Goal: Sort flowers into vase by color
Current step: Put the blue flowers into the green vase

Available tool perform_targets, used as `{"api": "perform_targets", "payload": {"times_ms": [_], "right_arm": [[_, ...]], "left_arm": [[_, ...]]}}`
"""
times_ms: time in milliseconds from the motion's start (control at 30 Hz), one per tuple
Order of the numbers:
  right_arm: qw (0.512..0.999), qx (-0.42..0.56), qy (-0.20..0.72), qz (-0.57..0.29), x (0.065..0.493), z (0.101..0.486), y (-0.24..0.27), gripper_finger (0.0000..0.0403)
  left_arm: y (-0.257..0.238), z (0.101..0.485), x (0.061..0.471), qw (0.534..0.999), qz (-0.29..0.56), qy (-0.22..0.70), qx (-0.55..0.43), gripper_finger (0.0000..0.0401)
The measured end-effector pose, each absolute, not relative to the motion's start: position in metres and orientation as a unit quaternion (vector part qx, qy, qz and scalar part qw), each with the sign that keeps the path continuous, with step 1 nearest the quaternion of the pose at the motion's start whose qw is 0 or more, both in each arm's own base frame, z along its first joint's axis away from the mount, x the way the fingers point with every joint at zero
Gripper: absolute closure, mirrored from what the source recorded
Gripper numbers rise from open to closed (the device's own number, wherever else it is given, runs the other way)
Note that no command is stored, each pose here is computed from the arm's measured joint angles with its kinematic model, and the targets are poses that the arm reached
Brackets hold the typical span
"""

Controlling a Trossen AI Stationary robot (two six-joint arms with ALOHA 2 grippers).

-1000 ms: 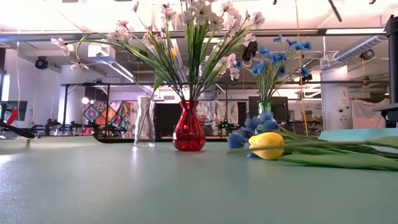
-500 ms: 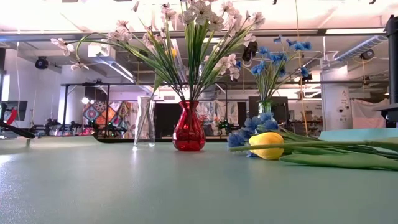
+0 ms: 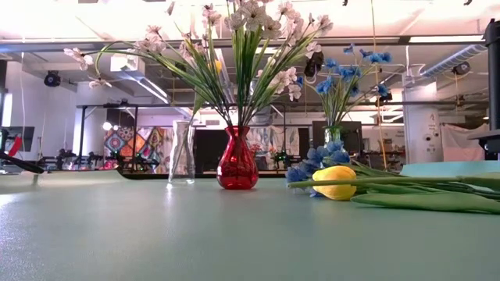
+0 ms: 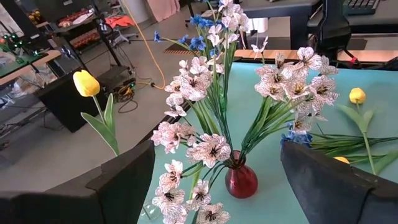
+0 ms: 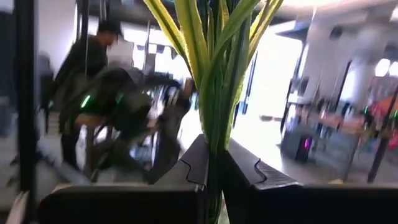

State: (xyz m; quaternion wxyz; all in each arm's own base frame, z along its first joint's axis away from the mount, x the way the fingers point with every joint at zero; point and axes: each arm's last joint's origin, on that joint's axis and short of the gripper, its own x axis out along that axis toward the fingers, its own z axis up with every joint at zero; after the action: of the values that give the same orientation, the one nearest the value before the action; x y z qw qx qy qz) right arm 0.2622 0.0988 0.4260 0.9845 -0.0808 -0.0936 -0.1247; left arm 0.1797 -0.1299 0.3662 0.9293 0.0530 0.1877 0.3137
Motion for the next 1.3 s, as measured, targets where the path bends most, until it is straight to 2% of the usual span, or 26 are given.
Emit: {"api": "perform_targets", "payload": {"times_ms": [200,400,500,733,933,1300], "right_arm": [[0.966,-0.103,-0.154,-0.182,0.274,0.445,0.021,0.0385],[0.923,-0.116,-0.149,-0.335,0.262,0.449,-0.079,0.0385],[0.897,-0.075,-0.165,-0.403,0.242,0.447,-0.13,0.0385],[0.919,0.043,-0.16,-0.358,0.208,0.41,-0.221,0.0385],[0.914,0.044,-0.147,-0.377,0.197,0.38,-0.251,0.0385],[0.905,0.045,-0.113,-0.408,0.176,0.333,-0.253,0.0385]], "left_arm": [[-0.128,0.368,0.18,0.925,0.327,0.172,0.084,0.007],[-0.123,0.368,0.183,0.916,0.335,0.182,0.127,0.007],[-0.12,0.369,0.185,0.91,0.348,0.175,0.142,0.007],[-0.115,0.37,0.188,0.901,0.364,0.175,0.157,0.007],[-0.114,0.37,0.188,0.902,0.365,0.173,0.153,0.007],[-0.115,0.37,0.188,0.903,0.366,0.17,0.146,0.007]]}}
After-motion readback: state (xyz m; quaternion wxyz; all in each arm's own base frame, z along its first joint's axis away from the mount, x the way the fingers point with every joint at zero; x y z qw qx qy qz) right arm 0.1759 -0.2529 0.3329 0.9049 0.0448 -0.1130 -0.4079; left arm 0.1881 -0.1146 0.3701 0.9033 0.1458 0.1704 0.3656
